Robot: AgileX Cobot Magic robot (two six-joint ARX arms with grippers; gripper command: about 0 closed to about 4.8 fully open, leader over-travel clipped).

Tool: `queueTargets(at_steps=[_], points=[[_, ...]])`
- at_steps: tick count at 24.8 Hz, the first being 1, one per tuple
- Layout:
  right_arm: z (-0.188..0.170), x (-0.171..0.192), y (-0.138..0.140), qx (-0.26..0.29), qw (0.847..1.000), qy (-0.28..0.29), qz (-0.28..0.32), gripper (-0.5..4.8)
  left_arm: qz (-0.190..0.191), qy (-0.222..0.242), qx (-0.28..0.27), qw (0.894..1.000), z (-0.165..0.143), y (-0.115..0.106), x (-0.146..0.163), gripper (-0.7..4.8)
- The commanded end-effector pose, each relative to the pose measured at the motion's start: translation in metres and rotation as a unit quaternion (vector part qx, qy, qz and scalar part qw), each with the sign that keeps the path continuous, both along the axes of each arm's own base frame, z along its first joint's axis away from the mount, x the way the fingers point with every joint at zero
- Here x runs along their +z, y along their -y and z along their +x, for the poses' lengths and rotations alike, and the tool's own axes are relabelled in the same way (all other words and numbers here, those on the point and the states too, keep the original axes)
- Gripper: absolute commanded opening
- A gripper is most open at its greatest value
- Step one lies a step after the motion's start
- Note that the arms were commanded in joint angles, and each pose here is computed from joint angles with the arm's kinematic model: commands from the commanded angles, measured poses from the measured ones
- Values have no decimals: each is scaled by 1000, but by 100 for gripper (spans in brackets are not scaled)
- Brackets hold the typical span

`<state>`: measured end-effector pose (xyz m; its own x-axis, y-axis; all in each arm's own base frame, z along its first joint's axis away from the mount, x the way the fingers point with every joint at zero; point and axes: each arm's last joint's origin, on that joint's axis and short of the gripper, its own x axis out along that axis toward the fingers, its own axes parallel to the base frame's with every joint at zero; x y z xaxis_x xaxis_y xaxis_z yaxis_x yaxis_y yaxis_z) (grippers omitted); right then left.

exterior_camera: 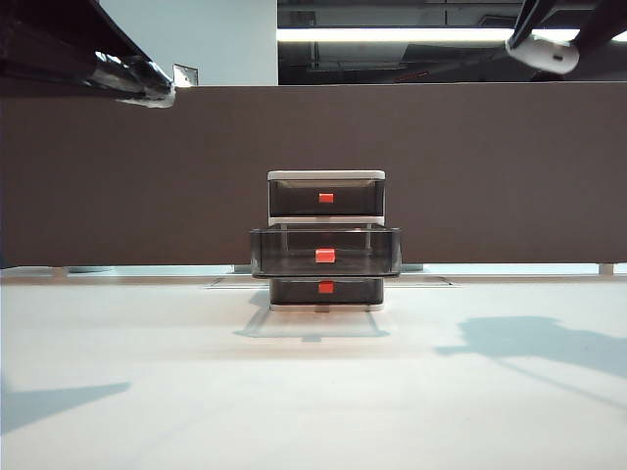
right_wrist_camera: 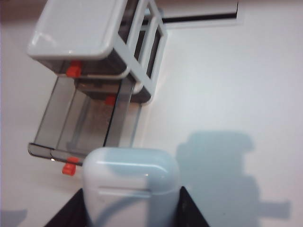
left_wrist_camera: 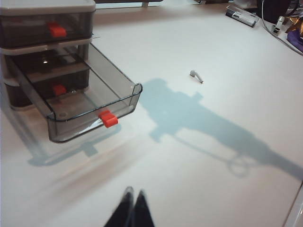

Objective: Pick up the earphone case on the table, open the lid, insert the wireless earphone on the table into it, close the lid, put the earphone case into the second layer of the drawer, and finally close the drawer.

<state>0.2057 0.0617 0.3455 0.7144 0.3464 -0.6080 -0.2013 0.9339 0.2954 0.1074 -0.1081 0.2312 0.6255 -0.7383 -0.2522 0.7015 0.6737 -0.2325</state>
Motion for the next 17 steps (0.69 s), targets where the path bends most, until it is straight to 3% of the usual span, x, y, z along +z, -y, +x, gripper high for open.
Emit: queueTargets(at_steps=[1, 11, 17], points=[[-10, -16, -4, -13, 999, 20, 42, 183, -6, 4, -1, 1000, 1, 1, 1, -6], [-30, -59, -25, -5, 989, 34, 144, 183, 8, -11, -2, 1000, 17, 17, -11, -6], [-38, -74, -41, -10, 988, 39, 146, 183, 8, -18, -23, 1000, 21, 33, -19, -6]])
